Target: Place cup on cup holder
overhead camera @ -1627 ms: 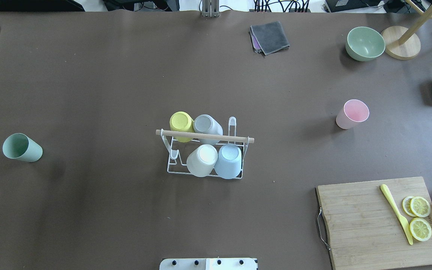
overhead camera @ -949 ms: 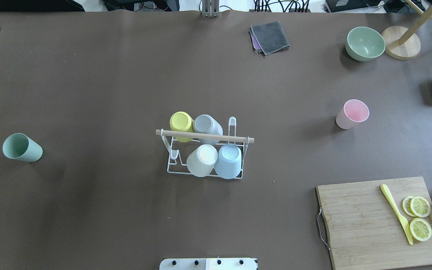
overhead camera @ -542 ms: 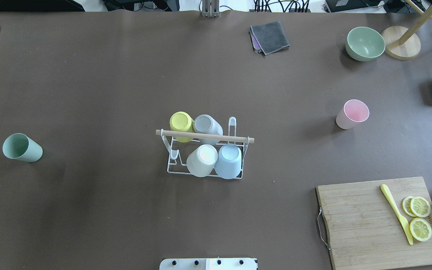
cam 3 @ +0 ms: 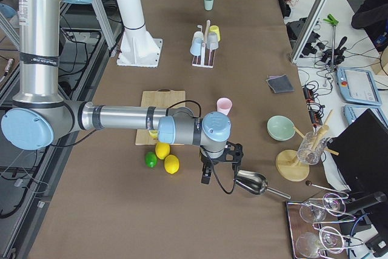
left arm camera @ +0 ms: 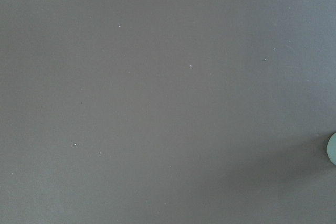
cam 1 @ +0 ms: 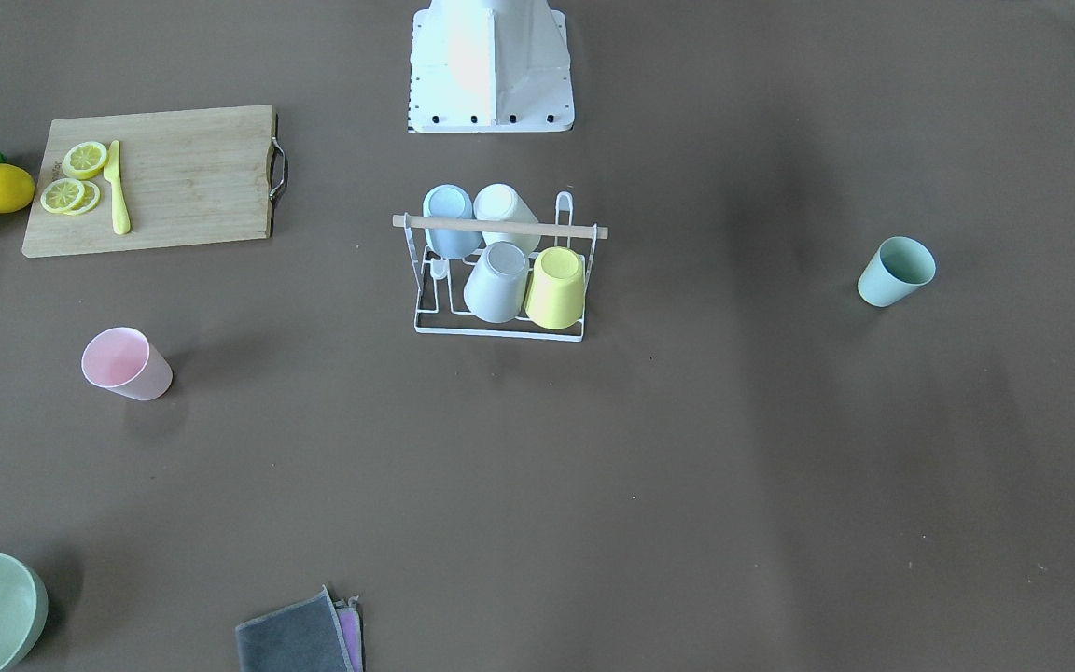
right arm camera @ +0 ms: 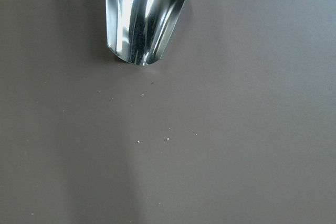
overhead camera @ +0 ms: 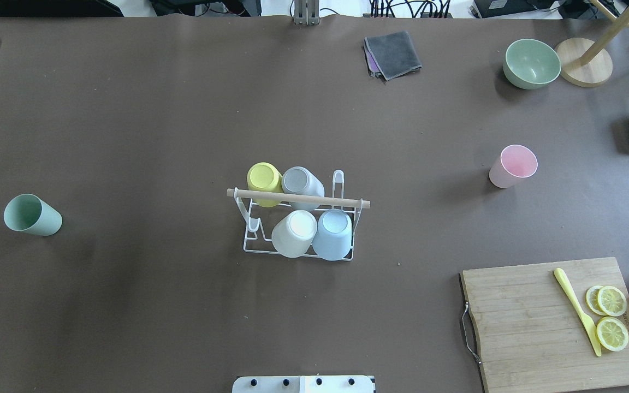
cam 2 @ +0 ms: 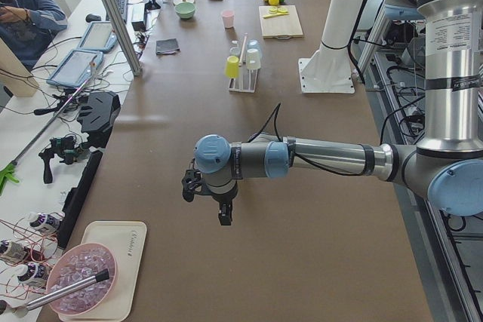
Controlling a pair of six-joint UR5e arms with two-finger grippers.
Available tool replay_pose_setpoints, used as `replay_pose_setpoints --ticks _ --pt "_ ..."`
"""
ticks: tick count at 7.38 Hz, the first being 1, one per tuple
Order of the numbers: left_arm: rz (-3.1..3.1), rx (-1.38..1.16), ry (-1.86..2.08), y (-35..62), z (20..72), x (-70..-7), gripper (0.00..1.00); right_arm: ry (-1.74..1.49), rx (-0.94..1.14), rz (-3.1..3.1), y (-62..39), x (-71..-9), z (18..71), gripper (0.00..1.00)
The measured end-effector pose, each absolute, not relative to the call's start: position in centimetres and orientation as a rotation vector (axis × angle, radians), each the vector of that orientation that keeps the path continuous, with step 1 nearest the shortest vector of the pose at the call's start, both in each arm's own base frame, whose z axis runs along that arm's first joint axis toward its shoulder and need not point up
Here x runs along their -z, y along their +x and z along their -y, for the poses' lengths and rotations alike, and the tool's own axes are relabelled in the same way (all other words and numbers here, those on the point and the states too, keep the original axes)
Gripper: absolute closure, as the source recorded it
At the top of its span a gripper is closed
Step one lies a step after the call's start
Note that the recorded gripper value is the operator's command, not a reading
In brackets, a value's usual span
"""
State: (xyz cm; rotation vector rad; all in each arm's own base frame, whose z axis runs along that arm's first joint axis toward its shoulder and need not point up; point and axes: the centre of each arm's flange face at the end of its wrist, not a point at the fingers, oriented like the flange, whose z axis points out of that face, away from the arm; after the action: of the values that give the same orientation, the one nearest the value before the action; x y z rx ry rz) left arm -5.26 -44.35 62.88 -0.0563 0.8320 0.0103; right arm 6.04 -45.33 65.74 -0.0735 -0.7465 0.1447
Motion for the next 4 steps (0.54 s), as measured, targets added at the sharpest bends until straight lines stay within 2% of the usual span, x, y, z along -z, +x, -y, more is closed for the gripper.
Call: replay_pose_setpoints --ticks 4 --pt "-0.82 -0.047 -0.056 -3.9 45.2 -62.3 0.02 -0.07 -0.149 0.735 6.2 -65.7 45.4 0.0"
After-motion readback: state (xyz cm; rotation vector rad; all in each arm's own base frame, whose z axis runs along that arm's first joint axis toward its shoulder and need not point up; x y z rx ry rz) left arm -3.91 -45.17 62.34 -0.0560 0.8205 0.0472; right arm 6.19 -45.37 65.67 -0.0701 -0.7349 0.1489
